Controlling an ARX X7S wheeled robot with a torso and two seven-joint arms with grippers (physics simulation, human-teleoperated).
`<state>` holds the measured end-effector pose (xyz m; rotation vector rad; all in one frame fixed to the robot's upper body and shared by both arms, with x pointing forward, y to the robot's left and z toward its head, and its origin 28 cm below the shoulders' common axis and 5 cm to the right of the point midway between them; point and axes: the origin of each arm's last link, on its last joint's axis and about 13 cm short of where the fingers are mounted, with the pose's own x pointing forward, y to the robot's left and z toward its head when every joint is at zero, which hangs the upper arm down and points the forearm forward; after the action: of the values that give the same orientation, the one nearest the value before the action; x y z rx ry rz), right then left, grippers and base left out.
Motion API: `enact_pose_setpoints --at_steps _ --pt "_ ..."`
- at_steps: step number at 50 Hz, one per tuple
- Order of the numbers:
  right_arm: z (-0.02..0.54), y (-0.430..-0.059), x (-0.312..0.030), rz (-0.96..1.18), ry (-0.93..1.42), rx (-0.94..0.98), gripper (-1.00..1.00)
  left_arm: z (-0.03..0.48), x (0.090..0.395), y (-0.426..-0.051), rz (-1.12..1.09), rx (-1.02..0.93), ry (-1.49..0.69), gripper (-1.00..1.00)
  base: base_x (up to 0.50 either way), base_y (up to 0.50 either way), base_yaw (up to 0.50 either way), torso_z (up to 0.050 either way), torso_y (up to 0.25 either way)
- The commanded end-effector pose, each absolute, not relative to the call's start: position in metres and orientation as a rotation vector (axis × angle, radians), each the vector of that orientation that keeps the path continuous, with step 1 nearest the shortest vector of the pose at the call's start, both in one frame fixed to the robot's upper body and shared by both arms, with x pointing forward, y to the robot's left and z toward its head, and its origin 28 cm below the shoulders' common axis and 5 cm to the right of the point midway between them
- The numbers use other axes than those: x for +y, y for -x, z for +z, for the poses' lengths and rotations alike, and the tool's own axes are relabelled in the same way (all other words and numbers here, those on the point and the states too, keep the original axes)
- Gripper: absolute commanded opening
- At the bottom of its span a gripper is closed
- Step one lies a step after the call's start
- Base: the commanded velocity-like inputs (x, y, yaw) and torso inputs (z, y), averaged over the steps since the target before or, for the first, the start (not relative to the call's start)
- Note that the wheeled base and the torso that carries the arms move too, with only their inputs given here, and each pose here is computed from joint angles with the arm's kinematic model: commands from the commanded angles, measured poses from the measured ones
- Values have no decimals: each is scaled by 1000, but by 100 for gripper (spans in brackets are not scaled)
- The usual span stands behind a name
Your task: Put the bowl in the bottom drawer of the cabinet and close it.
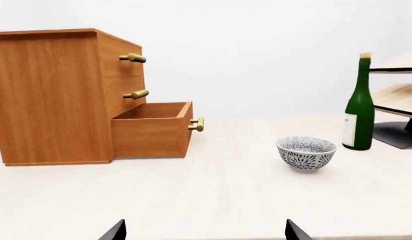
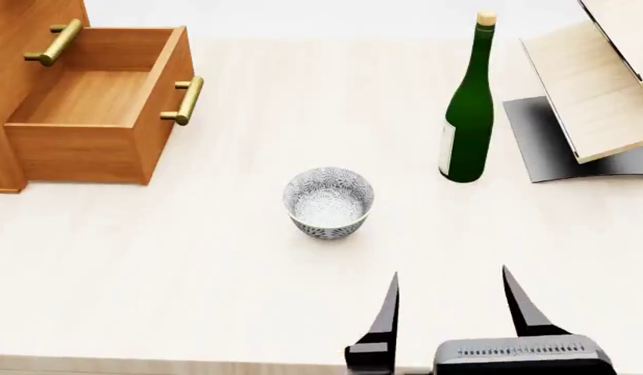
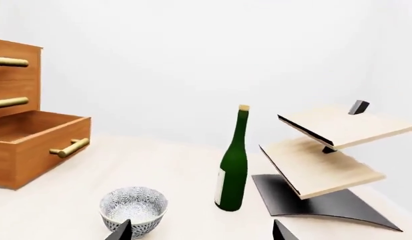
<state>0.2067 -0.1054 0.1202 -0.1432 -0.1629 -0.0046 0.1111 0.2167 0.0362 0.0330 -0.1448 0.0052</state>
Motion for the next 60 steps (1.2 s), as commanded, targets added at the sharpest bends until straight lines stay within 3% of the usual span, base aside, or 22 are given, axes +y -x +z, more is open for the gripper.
enact_pose_setpoints --at_steps 1,22,60 --pt "150 -208 -109 -11 158 -223 100 35 217 -108 -6 -159 -37 100 0 0 0 0 0" --pt "161 -214 -110 -40 152 -259 100 32 217 -107 -6 -160 -45 100 0 41 0 0 0" --pt "162 -213 -110 -36 113 -263 100 31 216 -107 -11 -163 -54 100 0 284 0 0 0"
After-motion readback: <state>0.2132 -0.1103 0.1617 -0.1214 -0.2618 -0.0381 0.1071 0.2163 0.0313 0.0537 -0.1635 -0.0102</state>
